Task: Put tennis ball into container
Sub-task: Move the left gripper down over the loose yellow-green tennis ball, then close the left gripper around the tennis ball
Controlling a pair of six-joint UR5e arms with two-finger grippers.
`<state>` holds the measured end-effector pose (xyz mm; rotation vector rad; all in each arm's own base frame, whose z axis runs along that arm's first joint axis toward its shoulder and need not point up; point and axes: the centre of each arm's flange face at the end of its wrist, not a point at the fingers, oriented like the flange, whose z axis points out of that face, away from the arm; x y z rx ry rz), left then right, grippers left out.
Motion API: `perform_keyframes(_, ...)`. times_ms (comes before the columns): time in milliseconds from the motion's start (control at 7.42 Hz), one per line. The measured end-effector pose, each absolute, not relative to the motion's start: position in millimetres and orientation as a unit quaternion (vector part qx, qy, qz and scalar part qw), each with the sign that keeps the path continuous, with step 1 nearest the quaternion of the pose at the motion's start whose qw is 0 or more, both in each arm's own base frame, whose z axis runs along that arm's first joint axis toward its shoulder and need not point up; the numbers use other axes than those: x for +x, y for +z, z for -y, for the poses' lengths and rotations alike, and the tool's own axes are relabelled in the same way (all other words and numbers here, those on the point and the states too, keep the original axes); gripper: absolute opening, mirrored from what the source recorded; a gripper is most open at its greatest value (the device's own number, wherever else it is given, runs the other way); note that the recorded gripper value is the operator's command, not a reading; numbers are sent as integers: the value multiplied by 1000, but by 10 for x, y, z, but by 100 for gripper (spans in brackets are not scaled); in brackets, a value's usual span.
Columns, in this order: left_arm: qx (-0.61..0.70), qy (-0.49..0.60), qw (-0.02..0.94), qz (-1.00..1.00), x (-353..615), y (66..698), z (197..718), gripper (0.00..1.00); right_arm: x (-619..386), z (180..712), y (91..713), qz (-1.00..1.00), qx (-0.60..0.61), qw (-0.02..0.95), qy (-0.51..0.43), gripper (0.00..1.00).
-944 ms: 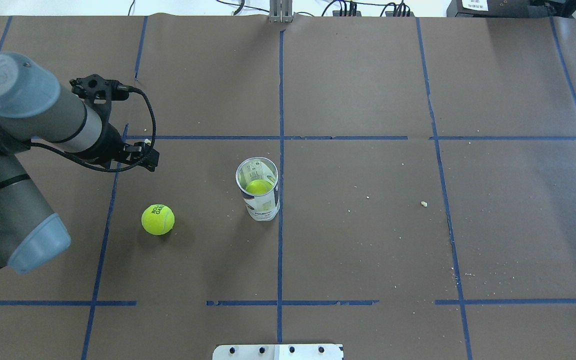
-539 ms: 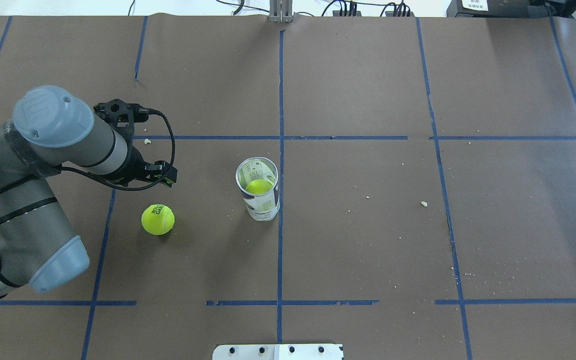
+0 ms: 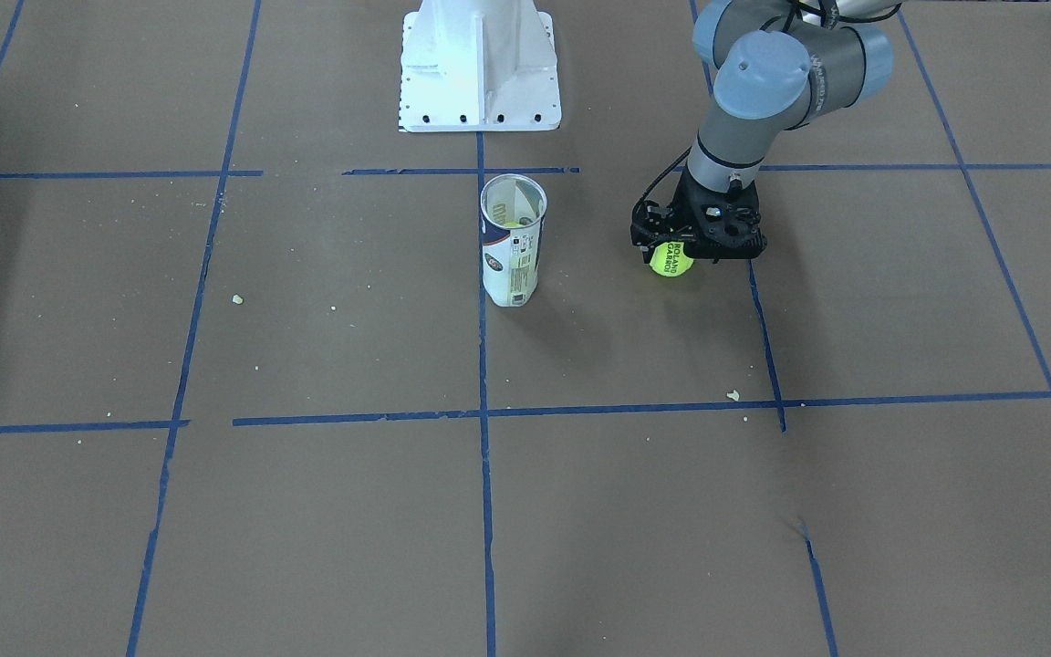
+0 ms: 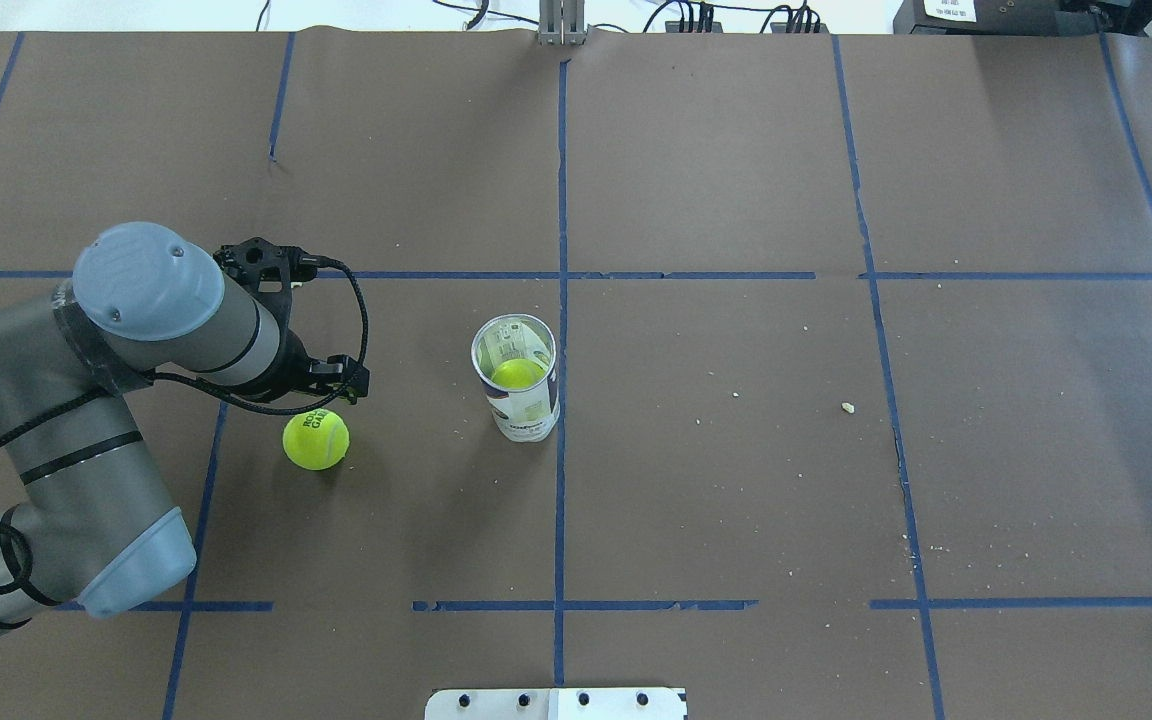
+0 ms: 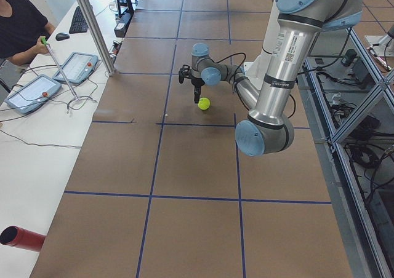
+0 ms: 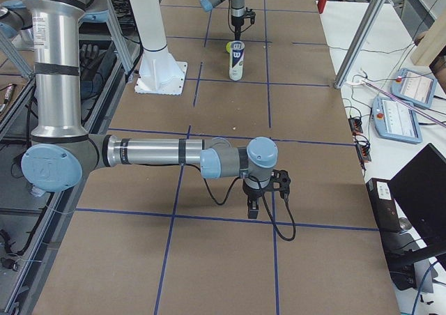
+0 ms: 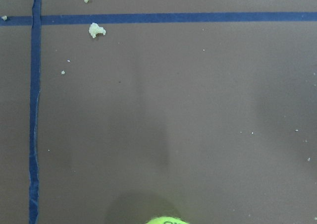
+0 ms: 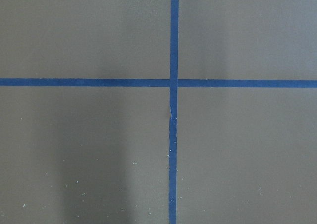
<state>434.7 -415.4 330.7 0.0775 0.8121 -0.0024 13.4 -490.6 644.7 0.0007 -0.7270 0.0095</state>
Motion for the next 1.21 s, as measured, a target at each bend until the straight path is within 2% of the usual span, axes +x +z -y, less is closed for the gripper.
perform_keyframes(674, 30, 3, 915, -403, 4439, 3678, 3967, 100, 132, 4906, 6447, 356, 0, 935, 5, 100)
perform_keyframes(1213, 23, 6, 914, -405, 4583, 3669, 3907, 100, 133, 4907, 6446, 356, 0, 935, 5, 100)
